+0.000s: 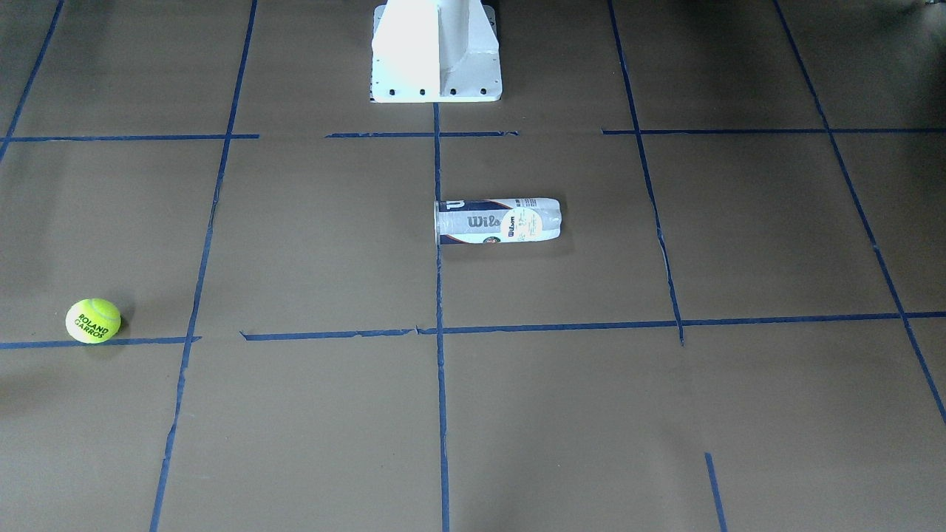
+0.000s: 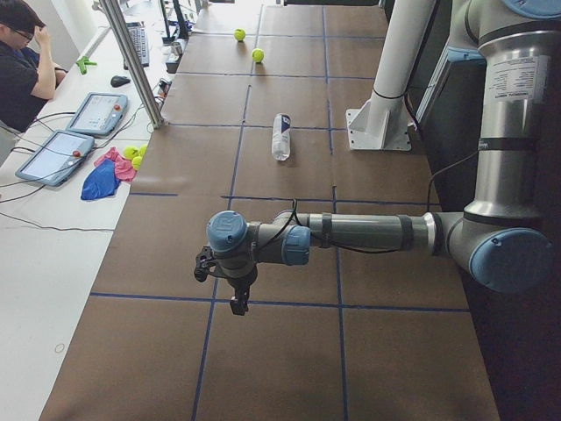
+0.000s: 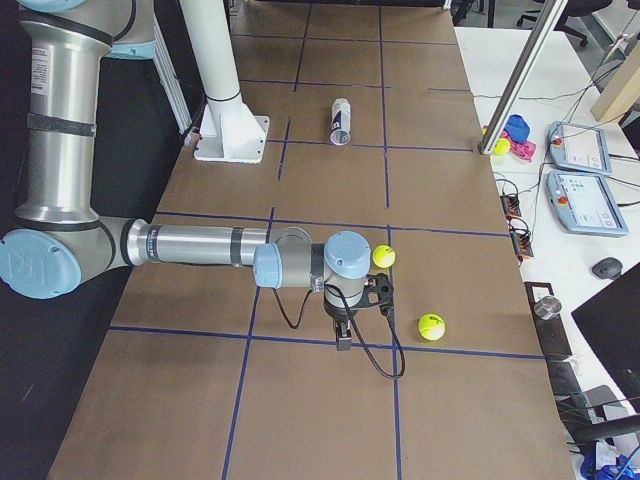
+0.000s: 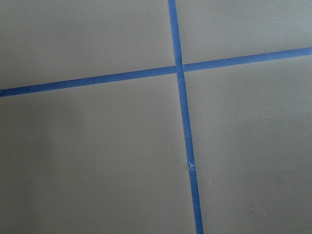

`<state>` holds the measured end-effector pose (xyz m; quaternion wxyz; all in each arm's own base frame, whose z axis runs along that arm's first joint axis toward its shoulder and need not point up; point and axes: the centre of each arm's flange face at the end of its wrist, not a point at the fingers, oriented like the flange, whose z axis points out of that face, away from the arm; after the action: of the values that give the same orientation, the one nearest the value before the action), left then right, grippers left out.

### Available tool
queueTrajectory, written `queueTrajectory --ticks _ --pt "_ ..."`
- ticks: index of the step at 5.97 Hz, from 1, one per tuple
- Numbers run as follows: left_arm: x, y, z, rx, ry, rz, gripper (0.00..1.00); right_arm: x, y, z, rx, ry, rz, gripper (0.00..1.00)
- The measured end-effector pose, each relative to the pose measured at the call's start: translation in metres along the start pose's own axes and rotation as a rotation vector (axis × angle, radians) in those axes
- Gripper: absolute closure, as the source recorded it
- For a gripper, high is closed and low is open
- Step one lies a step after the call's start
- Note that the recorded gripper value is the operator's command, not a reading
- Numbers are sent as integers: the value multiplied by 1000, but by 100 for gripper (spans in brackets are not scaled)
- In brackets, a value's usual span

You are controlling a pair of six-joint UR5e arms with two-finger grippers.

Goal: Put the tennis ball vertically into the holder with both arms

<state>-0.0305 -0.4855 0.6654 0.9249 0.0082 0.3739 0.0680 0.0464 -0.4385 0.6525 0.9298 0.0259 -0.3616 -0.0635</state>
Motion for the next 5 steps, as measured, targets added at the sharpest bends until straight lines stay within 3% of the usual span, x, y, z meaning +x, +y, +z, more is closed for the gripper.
queueTrajectory --ticks 3,5 --pt "4 -3 2 -1 1 10 0 -10 -10 -2 5 -1 -15 0" --pt "29 -43 -17 70 -5 91 0 -25 -39 -16 38 4 -46 0"
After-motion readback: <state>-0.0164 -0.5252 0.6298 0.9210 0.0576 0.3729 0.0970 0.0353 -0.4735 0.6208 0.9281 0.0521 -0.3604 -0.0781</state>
